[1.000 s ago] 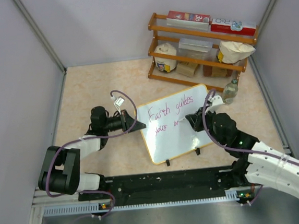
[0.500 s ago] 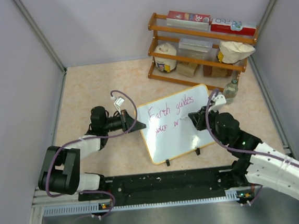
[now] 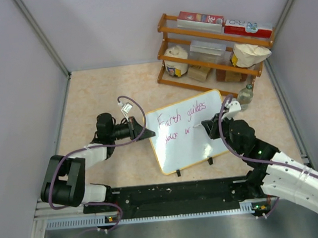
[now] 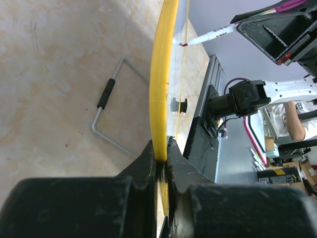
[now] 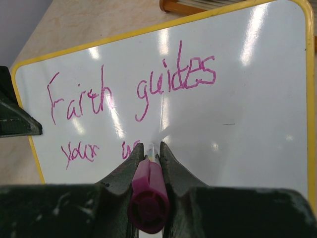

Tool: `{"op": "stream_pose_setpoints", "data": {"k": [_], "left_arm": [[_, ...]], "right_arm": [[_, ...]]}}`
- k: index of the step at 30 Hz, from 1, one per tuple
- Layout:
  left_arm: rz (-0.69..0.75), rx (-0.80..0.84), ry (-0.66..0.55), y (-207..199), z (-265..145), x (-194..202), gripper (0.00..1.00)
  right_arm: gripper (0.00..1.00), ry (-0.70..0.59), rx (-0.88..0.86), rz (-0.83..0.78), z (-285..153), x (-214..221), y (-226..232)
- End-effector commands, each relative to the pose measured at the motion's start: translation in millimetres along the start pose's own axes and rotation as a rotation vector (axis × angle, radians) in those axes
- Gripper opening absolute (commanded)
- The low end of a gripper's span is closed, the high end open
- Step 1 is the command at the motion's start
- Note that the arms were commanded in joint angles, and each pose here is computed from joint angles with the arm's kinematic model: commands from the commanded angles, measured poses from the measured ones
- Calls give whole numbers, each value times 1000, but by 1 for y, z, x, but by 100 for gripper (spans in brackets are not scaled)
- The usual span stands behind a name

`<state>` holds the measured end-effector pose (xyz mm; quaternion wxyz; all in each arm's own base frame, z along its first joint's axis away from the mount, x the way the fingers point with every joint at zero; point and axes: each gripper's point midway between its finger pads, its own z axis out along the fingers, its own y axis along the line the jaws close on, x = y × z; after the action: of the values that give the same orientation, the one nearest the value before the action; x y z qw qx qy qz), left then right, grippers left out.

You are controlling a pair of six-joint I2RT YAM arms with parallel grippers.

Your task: Write a sentence on the whiteboard

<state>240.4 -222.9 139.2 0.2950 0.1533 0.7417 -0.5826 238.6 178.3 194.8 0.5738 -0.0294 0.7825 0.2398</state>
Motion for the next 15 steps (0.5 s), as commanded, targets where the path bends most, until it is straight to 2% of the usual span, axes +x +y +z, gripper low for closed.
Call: {"op": "stream_pose_setpoints", "data": {"k": [1, 15], "left_arm": [[96, 0, 4, 3, 5, -1, 0], [94, -1, 5, 3, 5, -1, 0]], "right_arm": [[0, -17, -7, 0, 3, -7, 2], [0, 48, -46, 5, 1, 12, 7]]}}
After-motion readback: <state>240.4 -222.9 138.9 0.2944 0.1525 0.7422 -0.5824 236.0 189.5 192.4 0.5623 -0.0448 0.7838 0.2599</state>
